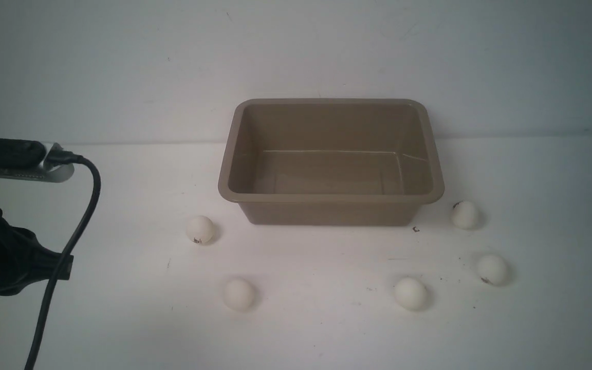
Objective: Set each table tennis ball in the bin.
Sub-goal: Use the right arm to clamp the table tennis ball closest to it
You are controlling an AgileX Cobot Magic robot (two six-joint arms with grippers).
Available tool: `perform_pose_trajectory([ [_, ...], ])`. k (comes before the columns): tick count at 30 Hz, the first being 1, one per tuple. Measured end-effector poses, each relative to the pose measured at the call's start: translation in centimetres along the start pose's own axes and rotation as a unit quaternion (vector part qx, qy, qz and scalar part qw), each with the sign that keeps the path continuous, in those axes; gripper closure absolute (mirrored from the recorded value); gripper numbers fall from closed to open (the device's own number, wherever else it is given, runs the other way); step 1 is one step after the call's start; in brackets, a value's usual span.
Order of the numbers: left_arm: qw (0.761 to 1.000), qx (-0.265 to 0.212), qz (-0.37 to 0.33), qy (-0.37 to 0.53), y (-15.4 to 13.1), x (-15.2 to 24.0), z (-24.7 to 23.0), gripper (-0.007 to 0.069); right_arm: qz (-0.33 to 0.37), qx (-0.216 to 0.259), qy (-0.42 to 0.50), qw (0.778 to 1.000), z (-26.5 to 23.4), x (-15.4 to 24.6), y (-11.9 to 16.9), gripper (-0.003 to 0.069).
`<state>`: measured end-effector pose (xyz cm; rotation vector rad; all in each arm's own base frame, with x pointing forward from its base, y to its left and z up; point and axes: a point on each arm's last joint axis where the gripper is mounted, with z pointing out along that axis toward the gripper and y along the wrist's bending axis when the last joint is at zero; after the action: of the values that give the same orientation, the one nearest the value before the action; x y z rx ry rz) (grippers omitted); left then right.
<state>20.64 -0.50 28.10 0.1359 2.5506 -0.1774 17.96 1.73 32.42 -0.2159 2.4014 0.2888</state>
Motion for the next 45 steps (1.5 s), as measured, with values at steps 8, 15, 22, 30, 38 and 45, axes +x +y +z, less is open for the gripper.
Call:
perform_pose_trajectory([
  [8, 0.999, 0.029, -0.026, 0.003, -0.3, -0.5, 1.0, 0.0629, 0.030, -0.012, 0.026, 0.999, 2.8, -0.7, -0.8, 0.0650],
  [15, 0.993, 0.108, -0.015, -0.034, -1.7, -1.2, 0.9, 0.0629, 0.058, -0.019, 0.086, 0.994, 8.3, -0.8, -2.5, 0.0536],
  [22, 0.988, 0.147, 0.004, -0.048, -2.4, -1.4, 0.7, 0.0629, 0.042, -0.001, 0.137, 0.990, 13.1, -0.4, -4.5, 0.0465],
  [30, 0.986, 0.161, 0.013, -0.033, -2.6, -1.1, 0.7, 0.0629, -0.047, -0.017, 0.145, 0.988, 17.0, -4.0, -1.6, 0.0413],
  [38, 0.987, 0.160, 0.015, -0.031, -2.6, -1.1, 0.7, 0.0629, -0.106, 0.037, 0.205, 0.972, 20.5, -5.7, 0.4, 0.0342],
  [45, 0.987, 0.158, 0.019, -0.030, -2.6, -1.1, 0.7, 0.0629, -0.092, 0.055, 0.240, 0.965, 22.2, -4.7, -0.1, 0.0228],
])
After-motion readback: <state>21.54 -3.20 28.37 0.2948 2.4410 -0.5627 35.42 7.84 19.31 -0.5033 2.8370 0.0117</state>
